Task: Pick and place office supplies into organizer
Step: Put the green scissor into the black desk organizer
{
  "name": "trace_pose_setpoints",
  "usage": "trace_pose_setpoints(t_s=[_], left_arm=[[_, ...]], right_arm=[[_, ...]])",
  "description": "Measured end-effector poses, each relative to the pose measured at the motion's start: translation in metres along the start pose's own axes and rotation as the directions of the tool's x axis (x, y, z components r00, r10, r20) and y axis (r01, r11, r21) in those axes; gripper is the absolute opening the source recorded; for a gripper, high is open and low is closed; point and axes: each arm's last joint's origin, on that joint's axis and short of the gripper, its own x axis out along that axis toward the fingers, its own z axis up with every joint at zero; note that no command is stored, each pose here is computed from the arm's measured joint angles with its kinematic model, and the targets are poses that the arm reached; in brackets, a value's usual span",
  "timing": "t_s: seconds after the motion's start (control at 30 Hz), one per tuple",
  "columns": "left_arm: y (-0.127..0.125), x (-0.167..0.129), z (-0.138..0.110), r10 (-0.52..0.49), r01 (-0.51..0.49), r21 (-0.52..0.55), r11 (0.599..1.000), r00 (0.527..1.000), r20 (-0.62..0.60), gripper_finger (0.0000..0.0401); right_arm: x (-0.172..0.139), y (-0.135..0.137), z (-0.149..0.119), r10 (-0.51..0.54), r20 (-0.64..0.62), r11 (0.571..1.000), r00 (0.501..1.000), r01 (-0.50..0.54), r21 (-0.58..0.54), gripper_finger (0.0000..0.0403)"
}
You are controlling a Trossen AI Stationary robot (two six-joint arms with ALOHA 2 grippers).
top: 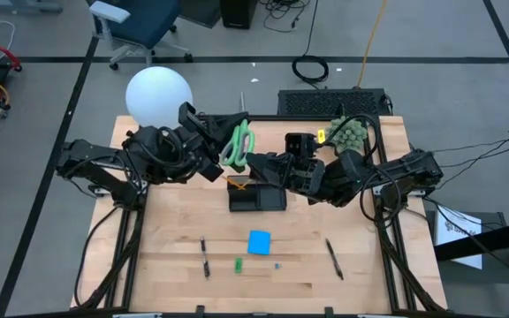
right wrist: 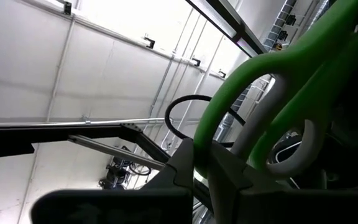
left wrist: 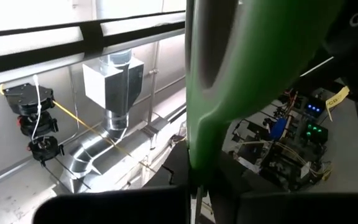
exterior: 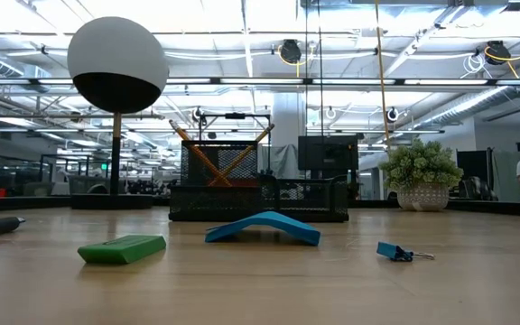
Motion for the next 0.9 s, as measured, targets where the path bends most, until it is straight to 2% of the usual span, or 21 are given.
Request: trace_pose_setpoints(t_s=[0.23, 0.53, 0.9], left_arm=[[0.0, -0.004, 0.007, 0.003, -0.003, 0.001, 1.0, 1.0, -0.018, 0.0008], [0.0, -0.007, 0.012, 0.0, 0.002, 0.038, 0.999, 0.999, -0.05, 0.0006], [0.004, -0.013, 0.02, 0.01, -0.011, -0.007, 1.0, 0.995, -0.096, 0.0008]], right_arm=[[0.0, 0.0, 0.0, -0.001, -0.005, 0.998, 1.0, 0.001, -0.058, 0.0057], [0.0, -0.001, -0.001, -0.006, -0.009, 0.998, 1.0, 0.005, -0.063, 0.0107], [0.0, -0.001, -0.001, -0.008, -0.012, 0.997, 1.0, 0.007, -0.071, 0.0172]])
